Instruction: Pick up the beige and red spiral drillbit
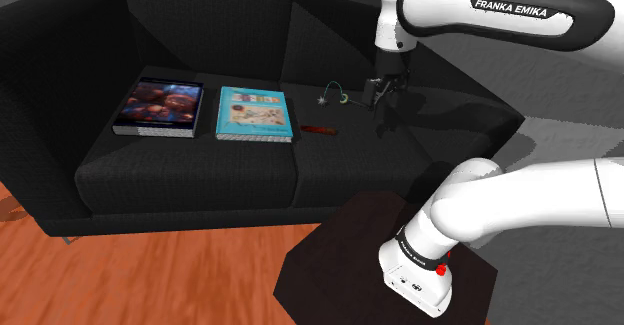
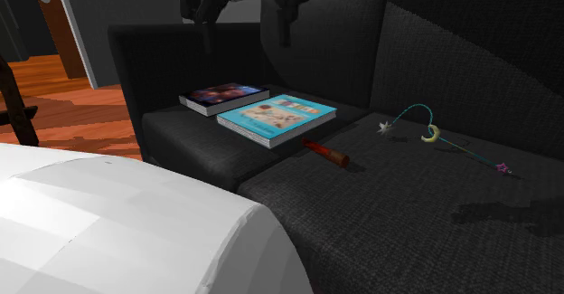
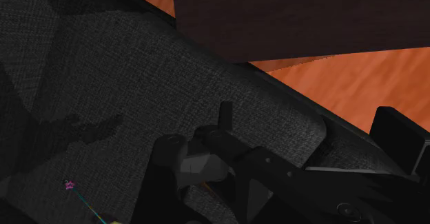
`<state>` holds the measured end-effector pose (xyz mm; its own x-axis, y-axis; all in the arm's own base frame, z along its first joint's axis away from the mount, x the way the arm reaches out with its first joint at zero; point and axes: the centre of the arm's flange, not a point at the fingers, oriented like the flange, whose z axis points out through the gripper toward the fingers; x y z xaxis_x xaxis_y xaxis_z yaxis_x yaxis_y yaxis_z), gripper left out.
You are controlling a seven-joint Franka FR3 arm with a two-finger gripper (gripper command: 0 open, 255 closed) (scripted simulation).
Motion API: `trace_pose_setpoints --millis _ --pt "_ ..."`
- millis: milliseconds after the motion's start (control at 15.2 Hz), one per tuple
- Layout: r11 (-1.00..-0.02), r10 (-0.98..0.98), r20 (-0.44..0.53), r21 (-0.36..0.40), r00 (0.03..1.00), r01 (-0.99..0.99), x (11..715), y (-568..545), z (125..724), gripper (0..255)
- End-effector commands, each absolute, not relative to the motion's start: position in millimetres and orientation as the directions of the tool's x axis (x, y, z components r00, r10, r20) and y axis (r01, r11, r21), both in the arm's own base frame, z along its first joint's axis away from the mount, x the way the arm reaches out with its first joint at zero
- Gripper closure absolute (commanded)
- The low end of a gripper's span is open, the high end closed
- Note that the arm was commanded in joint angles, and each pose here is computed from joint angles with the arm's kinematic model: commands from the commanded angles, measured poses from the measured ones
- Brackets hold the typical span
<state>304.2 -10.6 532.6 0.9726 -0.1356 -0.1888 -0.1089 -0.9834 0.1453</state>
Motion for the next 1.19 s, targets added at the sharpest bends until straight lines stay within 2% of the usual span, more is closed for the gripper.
trace_pose_setpoints --millis 0,528,1122 --pt "-0.983 -0.136 -0.189 0.145 0.973 -0.109 304 -11 533 0" --pt "-0.984 0.158 -0.130 0.068 0.979 0.167 345 -75 468 0" --pt "-0.884 0.467 -0.040 0.004 0.883 0.467 415 -124 394 0"
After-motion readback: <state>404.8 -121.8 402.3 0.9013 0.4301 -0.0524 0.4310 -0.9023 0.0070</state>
